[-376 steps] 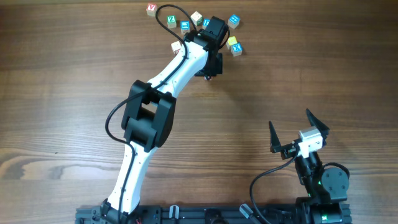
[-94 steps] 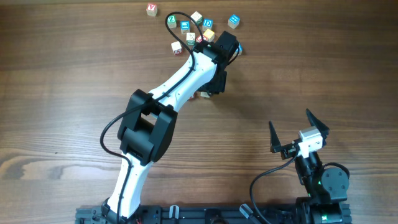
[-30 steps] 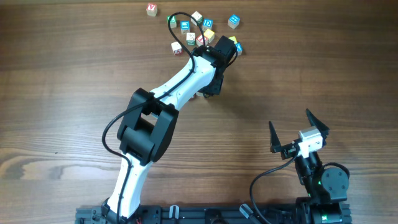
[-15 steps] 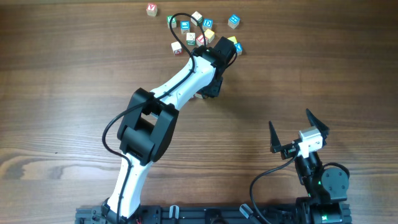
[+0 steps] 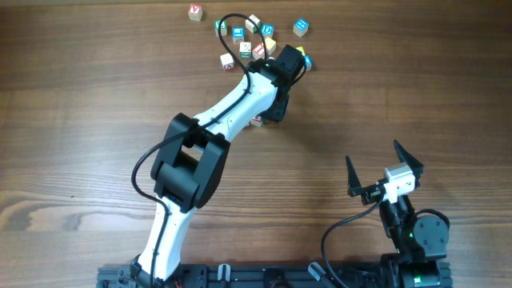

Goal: Form a circle

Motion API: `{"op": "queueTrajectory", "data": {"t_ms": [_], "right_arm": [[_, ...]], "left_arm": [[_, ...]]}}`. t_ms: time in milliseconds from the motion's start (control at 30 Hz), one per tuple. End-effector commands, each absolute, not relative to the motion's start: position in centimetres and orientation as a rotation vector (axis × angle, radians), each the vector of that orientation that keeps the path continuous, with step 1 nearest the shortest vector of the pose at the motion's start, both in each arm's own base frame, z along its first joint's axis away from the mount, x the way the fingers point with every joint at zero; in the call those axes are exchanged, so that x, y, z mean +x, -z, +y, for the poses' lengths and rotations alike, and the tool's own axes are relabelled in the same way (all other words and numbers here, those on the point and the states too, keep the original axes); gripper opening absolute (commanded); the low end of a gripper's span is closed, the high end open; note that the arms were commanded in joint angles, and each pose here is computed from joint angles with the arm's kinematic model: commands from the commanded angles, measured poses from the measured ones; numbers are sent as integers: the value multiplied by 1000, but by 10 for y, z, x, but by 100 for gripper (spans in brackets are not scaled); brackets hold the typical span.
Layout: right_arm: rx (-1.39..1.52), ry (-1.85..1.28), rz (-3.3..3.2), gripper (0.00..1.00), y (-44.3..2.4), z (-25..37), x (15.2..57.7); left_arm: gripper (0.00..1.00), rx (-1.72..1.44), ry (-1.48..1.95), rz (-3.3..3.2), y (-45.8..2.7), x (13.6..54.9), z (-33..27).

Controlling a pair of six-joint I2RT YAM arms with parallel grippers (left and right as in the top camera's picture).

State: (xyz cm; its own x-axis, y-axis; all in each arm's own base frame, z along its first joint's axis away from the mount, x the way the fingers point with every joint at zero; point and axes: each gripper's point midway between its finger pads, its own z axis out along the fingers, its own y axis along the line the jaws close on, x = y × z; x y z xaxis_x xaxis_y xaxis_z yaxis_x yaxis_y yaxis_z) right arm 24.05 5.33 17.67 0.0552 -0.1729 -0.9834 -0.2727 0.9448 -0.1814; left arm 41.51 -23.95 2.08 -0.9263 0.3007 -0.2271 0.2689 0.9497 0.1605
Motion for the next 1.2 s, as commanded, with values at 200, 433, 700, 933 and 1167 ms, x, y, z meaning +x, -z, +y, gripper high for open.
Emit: {"op": "queueTrajectory", "data": {"t_ms": [200, 433, 700, 933, 1167], "right_arm": [[-363, -77, 1521, 100, -177, 53, 240], [-363, -76, 1521, 100, -177, 53, 240], [-363, -76, 1521, 100, -177, 53, 240], [-363, -76, 1521, 100, -177, 53, 240], [-363, -77, 1521, 100, -177, 53, 240]], "left_arm": [[59, 331, -200, 2738, -42, 454, -229], [59, 148, -142, 2635, -89, 506, -199], [82, -168, -116, 2532, -112, 555, -120], [97, -578, -38, 2484, -111, 570, -31], [100, -766, -85, 2548, -97, 547, 29]]}}
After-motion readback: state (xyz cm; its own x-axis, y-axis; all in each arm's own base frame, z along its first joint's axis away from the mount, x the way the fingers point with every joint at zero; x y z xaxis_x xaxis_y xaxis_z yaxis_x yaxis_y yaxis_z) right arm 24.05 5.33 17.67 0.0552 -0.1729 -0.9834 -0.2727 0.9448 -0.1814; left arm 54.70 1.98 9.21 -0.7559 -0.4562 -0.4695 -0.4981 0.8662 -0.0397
